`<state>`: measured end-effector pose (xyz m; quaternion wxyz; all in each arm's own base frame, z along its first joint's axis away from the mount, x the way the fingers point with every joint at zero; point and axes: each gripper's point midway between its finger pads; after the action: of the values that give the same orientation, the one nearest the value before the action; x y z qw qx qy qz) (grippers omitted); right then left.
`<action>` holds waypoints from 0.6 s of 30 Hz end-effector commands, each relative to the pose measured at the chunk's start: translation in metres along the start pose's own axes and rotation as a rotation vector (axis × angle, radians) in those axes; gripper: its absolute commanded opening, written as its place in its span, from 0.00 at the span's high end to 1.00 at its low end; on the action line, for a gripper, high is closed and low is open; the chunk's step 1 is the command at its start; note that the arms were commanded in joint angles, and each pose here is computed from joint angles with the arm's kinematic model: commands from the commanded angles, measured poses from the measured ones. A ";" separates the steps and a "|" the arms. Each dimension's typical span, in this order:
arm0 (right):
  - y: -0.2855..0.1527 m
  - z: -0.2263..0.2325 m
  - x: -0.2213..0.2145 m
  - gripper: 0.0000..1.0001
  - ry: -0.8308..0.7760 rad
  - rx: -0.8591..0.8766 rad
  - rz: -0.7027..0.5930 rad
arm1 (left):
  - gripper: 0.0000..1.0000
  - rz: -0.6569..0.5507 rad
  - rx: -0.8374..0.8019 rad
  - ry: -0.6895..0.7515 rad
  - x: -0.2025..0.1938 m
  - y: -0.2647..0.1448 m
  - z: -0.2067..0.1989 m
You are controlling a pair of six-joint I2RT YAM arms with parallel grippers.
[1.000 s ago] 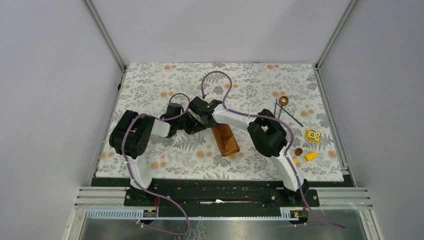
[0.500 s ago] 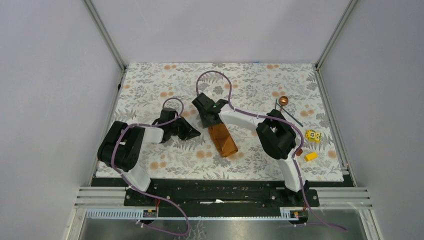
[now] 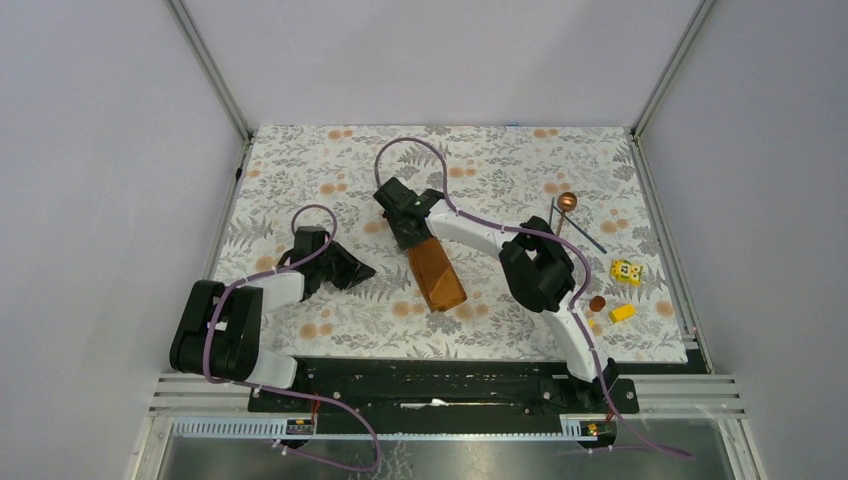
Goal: Fold the napkin into a case and place the utensils inside
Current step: Fold the 2/3-rectangle-folded napkin into a folded napkin.
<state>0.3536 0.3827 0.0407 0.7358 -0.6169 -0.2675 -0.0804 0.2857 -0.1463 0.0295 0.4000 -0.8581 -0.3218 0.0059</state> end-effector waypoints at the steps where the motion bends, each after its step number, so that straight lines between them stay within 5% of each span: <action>1: -0.027 0.039 -0.001 0.59 -0.009 0.224 0.086 | 0.85 -0.007 -0.028 0.049 0.002 -0.007 -0.006; 11: -0.100 0.049 0.038 0.47 0.190 0.652 0.135 | 0.81 -0.040 -0.069 0.139 0.018 -0.019 -0.029; 18: -0.121 -0.011 0.039 0.42 0.268 0.560 0.013 | 0.52 -0.059 -0.150 0.294 0.037 -0.023 -0.071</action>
<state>0.3394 0.3721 0.1252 0.9017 -0.4044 -0.1483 -0.0372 0.2976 -0.1512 0.0661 0.3969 -0.8666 -0.2936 -0.0728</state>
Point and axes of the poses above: each gripper's point midway between its finger pads, its own y axis out along the fingers, its own z axis along the line the jaws close on, x = y × z, and after that the axes turned 12 degrees about y, right-handed
